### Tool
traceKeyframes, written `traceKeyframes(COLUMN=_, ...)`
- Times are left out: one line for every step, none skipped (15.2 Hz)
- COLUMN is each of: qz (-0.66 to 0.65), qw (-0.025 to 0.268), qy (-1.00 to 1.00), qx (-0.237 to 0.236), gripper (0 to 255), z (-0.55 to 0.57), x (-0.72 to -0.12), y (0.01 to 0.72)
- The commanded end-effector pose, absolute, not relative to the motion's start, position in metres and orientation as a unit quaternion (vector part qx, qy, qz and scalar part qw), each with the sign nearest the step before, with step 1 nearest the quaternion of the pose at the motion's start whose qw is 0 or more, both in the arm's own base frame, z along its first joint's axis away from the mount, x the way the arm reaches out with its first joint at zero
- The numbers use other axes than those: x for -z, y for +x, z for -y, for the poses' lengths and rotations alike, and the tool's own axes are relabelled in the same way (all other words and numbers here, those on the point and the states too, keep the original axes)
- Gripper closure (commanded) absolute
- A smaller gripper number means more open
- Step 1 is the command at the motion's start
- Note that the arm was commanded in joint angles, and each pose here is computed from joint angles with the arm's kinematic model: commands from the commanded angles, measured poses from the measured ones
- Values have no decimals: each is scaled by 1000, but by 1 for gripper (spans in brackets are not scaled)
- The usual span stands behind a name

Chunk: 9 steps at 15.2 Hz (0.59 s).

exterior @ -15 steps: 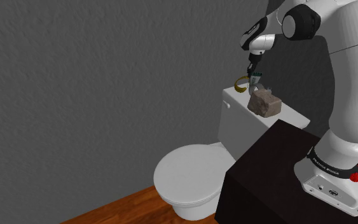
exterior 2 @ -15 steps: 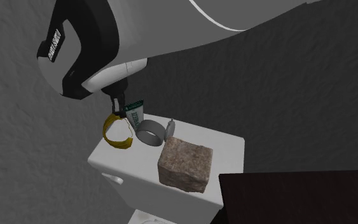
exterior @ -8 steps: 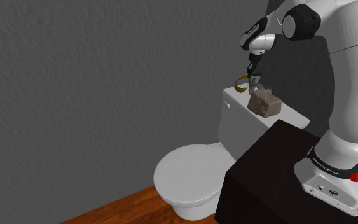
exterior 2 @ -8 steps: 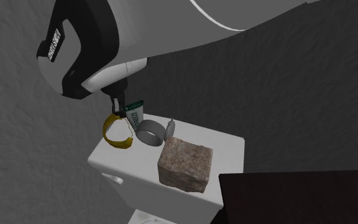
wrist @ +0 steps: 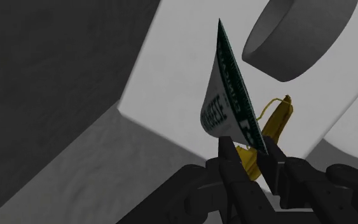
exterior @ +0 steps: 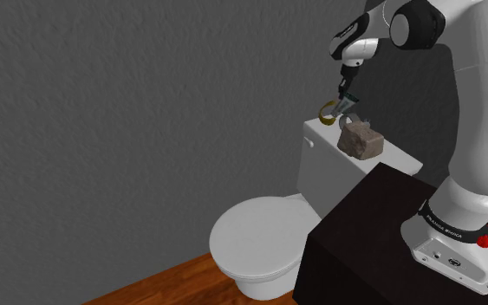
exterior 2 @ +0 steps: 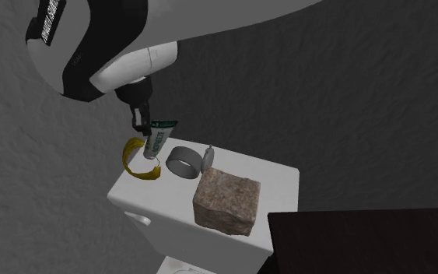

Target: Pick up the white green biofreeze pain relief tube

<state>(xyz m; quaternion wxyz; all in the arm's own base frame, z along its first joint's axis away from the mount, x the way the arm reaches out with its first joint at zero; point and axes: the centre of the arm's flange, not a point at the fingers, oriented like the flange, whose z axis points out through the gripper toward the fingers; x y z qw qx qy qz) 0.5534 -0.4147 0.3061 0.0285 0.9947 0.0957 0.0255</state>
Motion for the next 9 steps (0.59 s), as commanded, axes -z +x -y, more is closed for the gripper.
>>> traceKeyframes(qz=-96, qw=28, qy=995, qx=-25, gripper=255, z=416, x=-317, y=553)
traceKeyframes(qz=-96, qw=28, qy=995, qx=-25, gripper=255, z=416, x=-322, y=553)
traceKeyframes(qz=-96, qw=28, qy=995, qx=-25, gripper=255, z=416, x=-327, y=553)
traceKeyframes(qz=-96, qw=28, qy=995, qx=-25, gripper=255, z=416, x=-333, y=553)
traceKeyframes(qz=-96, qw=28, qy=995, qx=-25, gripper=255, z=416, x=-338, y=553)
traceKeyframes(qz=-96, qw=28, qy=995, qx=-25, gripper=255, z=416, x=-343, y=553)
traceKeyframes(qz=-96, qw=28, qy=995, qx=-25, gripper=255, z=416, x=-349, y=553)
traceKeyframes(qz=-96, qw=28, qy=995, qx=-25, gripper=255, z=416, x=-349, y=553)
traceKeyframes(qz=-96, qw=28, qy=995, qx=-25, gripper=255, z=416, x=-349, y=553)
